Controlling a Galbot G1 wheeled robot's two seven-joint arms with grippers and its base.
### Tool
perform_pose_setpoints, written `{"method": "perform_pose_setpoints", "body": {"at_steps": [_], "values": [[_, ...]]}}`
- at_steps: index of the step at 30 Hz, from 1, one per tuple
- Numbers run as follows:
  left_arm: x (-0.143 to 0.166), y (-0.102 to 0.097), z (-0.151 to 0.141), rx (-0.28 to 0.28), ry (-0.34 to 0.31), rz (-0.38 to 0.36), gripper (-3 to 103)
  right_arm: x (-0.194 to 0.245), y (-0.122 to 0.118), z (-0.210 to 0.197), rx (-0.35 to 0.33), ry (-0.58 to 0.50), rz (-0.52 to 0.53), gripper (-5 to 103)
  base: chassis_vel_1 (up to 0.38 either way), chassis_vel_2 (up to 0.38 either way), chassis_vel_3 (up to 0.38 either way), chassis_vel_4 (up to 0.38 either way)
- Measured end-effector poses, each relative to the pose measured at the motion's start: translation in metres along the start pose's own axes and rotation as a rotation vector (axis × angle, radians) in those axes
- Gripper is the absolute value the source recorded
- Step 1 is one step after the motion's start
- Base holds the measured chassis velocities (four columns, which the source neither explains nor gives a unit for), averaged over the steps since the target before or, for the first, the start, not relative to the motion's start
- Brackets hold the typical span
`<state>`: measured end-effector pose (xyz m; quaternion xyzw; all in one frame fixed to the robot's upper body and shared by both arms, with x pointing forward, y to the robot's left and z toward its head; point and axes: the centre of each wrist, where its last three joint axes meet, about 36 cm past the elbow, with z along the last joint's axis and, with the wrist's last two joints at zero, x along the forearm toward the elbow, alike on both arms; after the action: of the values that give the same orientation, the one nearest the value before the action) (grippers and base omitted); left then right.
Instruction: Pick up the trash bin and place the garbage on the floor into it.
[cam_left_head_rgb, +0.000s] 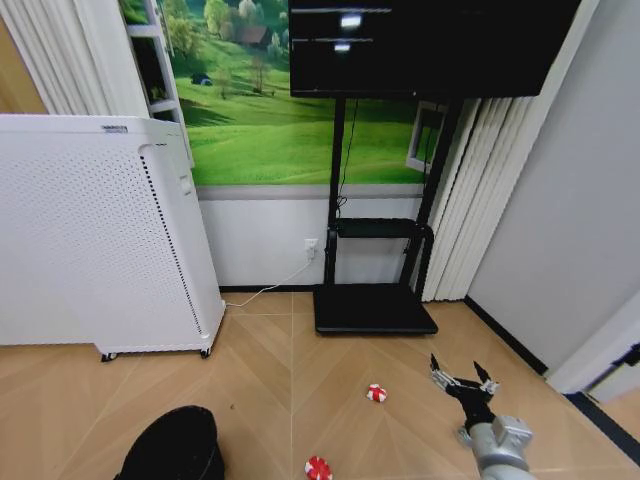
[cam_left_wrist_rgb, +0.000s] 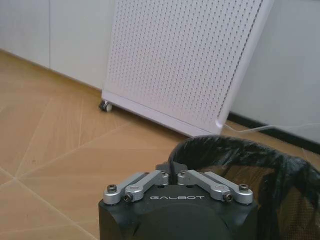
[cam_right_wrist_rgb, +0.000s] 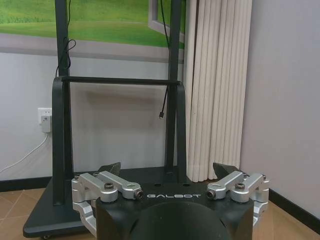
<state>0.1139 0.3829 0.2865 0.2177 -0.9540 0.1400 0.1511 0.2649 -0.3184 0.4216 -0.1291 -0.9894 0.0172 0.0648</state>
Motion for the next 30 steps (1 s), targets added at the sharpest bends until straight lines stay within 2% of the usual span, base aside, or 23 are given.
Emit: {"method": "perform_pose_setpoints", "body": {"at_steps": [2,10,13,15,16,17,18,20,21,22,23,24,27,28,30], "values": [[0.0,0.002,0.004,0.001,0.013,-0.007,0,-0.001,0.0,-0.001,0.001,-0.003,-0.001,100,0.0,0.0,0.0,0.0],[0.0,0.005,0.008,0.006,0.021,-0.009,0,-0.002,-0.003,0.0,0.004,-0.002,0.005,100,0.0,0.0,0.0,0.0],[0.0,0.005,0.007,0.001,0.006,0.022,0,-0.002,-0.002,0.001,0.003,-0.001,0.005,100,0.0,0.0,0.0,0.0],[0.003,0.003,-0.001,0.003,-0.048,0.122,-3,-0.001,-0.002,0.002,0.003,0.0,0.005,100,0.0,0.0,0.0,0.0],[0.003,0.003,-0.001,0.003,-0.048,0.122,-3,-0.001,-0.002,0.002,0.003,0.0,0.005,100,0.0,0.0,0.0,0.0],[0.004,0.001,-0.005,0.014,-0.062,0.154,1,-0.002,-0.002,0.002,0.003,0.001,0.005,100,0.0,0.0,0.0,0.0],[0.008,-0.004,-0.012,0.049,-0.077,0.181,7,-0.002,-0.003,0.002,0.005,0.002,0.005,100,0.0,0.0,0.0,0.0],[0.01,-0.006,-0.015,0.07,-0.074,0.185,7,-0.003,-0.003,0.003,0.005,0.002,0.005,100,0.0,0.0,0.0,0.0],[0.015,-0.01,-0.02,0.112,-0.056,0.174,17,-0.004,-0.004,0.003,0.007,0.001,0.006,100,0.0,0.0,0.0,0.0],[0.017,-0.011,-0.022,0.133,-0.041,0.162,23,-0.005,-0.004,0.002,0.007,0.0,0.006,100,0.0,0.0,0.0,0.0],[0.019,-0.012,-0.025,0.147,-0.013,0.138,23,-0.005,-0.004,0.002,0.007,-0.001,0.006,100,0.0,0.0,0.0,0.0],[0.019,-0.012,-0.025,0.147,-0.013,0.138,23,-0.005,-0.004,0.002,0.007,-0.001,0.006,100,0.0,0.0,0.0,0.0],[0.025,-0.012,-0.044,0.177,0.127,0.019,39,-0.007,-0.006,0.001,0.007,-0.004,0.006,100,0.0,0.0,0.0,0.0],[0.025,-0.012,-0.044,0.177,0.127,0.019,39,-0.007,-0.006,0.001,0.007,-0.004,0.006,100,0.0,0.0,0.0,0.0],[0.028,-0.012,-0.064,0.185,0.205,-0.051,49,-0.008,-0.007,0.002,0.007,-0.002,0.008,100,0.0,0.0,0.0,0.0]]}}
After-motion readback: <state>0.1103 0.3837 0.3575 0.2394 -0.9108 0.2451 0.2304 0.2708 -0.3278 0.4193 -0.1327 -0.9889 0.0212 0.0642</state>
